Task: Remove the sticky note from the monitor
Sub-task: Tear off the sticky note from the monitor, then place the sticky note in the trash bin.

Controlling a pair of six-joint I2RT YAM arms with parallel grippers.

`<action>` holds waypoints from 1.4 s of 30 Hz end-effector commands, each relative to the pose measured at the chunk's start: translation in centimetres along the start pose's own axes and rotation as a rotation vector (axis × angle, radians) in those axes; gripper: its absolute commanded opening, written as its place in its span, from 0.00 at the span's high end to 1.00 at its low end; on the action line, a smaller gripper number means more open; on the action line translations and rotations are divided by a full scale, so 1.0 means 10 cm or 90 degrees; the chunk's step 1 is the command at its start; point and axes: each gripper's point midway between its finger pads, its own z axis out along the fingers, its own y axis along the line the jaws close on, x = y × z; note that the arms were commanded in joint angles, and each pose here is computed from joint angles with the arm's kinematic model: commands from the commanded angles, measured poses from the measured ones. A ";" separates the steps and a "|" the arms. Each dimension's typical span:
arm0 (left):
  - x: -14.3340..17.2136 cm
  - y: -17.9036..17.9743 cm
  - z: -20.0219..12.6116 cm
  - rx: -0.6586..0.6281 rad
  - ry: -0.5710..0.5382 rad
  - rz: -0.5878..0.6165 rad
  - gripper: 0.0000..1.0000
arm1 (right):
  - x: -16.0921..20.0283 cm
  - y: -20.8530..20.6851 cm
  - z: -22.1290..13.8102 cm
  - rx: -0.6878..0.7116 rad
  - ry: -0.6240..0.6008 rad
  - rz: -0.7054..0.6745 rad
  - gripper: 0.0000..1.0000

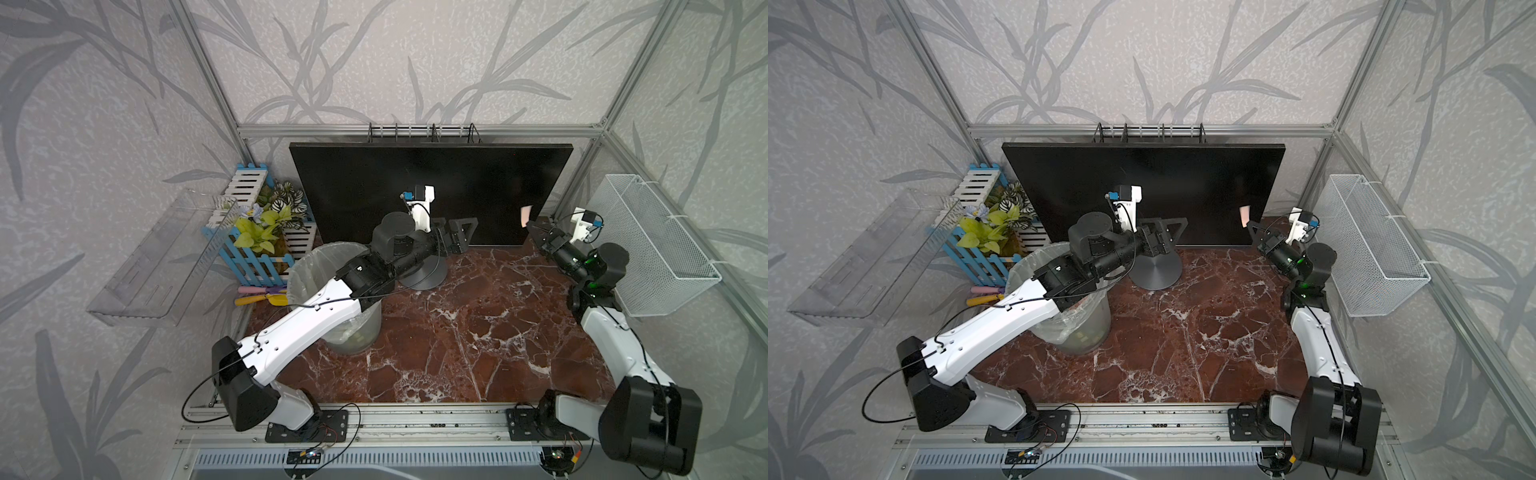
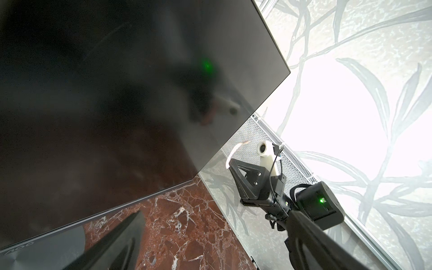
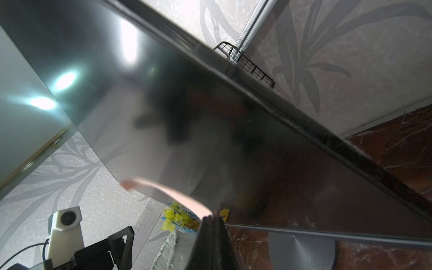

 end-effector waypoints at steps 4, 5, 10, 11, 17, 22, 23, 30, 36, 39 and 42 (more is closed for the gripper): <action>-0.10 -0.03 -0.12 -0.002 -0.025 0.017 0.00 | 0.31 0.18 -0.04 0.021 0.058 -0.039 1.00; -0.10 -0.02 -0.14 -0.008 -0.027 0.021 0.00 | 0.37 0.21 -0.02 0.021 0.068 -0.038 1.00; -0.26 0.09 -0.26 -0.045 -0.055 0.042 0.00 | 0.62 0.46 0.09 0.006 0.112 -0.064 1.00; -0.31 0.12 -0.30 -0.053 -0.061 0.044 0.00 | 0.68 0.52 0.13 0.003 0.123 -0.069 1.00; -0.67 0.47 -0.58 -0.114 -0.109 0.041 0.00 | 1.09 0.91 0.41 -0.038 0.202 -0.109 1.00; -0.96 0.89 -0.89 -0.179 -0.152 0.023 0.00 | 1.46 1.22 0.69 -0.085 0.274 -0.146 1.00; -1.04 0.97 -0.98 -0.196 -0.164 0.027 0.00 | 1.58 1.27 0.78 -0.092 0.297 -0.153 1.00; -1.41 1.41 -1.42 -0.281 -0.215 0.020 0.00 | 2.27 1.60 1.16 -0.133 0.412 -0.208 1.00; -1.66 1.72 -1.79 -0.329 -0.263 -0.006 0.00 | 2.84 1.69 1.40 -0.150 0.505 -0.236 1.00; -1.73 1.77 -1.88 -0.335 -0.275 -0.010 0.00 | 3.11 1.69 1.48 -0.143 0.552 -0.263 1.00; -1.76 1.78 -1.93 -0.337 -0.278 -0.010 0.00 | 3.39 1.68 1.54 -0.135 0.595 -0.300 1.00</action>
